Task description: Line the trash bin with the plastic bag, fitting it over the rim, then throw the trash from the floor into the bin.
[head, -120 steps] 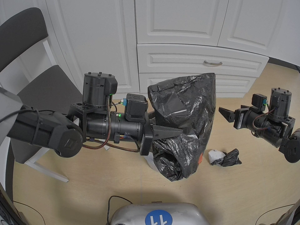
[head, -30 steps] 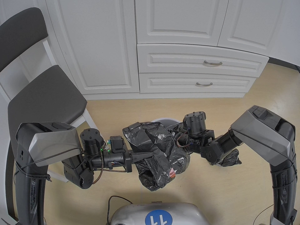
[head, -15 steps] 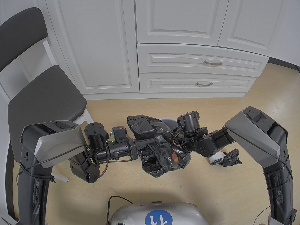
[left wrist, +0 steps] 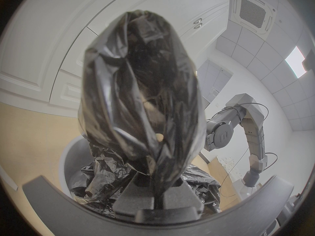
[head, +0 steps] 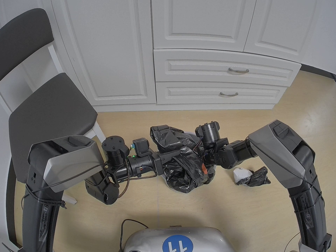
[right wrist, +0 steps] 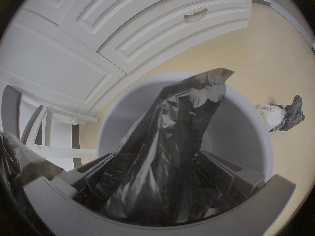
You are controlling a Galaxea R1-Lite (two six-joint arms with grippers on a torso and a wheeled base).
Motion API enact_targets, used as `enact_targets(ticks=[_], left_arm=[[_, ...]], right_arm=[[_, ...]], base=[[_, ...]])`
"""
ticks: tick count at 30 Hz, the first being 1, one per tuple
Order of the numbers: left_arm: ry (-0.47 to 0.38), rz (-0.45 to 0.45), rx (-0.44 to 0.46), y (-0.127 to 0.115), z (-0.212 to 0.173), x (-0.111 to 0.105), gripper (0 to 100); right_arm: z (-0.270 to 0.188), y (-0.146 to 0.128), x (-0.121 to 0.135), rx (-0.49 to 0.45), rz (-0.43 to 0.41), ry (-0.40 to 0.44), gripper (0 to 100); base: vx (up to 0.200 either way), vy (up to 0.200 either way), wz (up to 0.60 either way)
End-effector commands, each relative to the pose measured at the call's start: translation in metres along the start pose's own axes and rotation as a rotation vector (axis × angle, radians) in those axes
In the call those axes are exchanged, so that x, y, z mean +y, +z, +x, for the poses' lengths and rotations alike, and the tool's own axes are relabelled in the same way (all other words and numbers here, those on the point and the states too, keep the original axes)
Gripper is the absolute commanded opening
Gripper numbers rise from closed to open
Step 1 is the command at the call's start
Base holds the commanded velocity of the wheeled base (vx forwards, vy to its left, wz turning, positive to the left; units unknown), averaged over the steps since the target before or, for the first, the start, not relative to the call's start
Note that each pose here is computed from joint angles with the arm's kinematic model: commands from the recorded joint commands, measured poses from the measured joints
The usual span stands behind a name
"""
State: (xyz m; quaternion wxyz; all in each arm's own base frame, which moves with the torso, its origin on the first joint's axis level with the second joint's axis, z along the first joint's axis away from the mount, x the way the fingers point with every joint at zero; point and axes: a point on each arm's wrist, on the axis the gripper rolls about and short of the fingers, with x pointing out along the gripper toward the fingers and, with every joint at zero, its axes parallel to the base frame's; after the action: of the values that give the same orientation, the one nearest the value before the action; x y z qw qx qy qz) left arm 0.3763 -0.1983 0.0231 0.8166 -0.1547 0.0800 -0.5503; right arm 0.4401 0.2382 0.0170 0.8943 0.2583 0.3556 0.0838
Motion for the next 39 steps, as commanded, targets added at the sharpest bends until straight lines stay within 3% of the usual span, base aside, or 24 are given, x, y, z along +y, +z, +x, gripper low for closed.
enact_targets(ticks=[1,8,16,26,31,39], left_arm=[[-0.004,-0.003,0.005,-0.002,0.002,-0.001,0],[0.008,-0.015,0.015,-0.008,-0.001,0.004,0],[0.015,-0.024,0.023,-0.012,-0.003,0.005,0],[0.021,-0.037,0.044,-0.017,-0.007,0.002,0],[0.026,-0.039,0.053,-0.015,-0.013,-0.004,0],[0.021,-0.025,0.059,-0.016,-0.012,-0.006,0]], right_arm=[[-0.009,0.008,0.006,-0.019,0.008,0.012,100],[-0.07,0.045,0.036,-0.047,0.015,0.041,100],[-0.085,0.056,0.04,-0.078,0.033,0.06,100],[-0.083,0.086,0.024,-0.156,0.08,0.04,100],[-0.052,0.115,-0.016,-0.232,0.134,-0.033,100],[-0.022,0.104,-0.024,-0.209,0.21,-0.02,100]], base=[[0.0,0.0,0.0],[0.0,0.0,0.0],[0.0,0.0,0.0],[0.0,0.0,0.0],[0.0,0.0,0.0],[0.0,0.0,0.0]])
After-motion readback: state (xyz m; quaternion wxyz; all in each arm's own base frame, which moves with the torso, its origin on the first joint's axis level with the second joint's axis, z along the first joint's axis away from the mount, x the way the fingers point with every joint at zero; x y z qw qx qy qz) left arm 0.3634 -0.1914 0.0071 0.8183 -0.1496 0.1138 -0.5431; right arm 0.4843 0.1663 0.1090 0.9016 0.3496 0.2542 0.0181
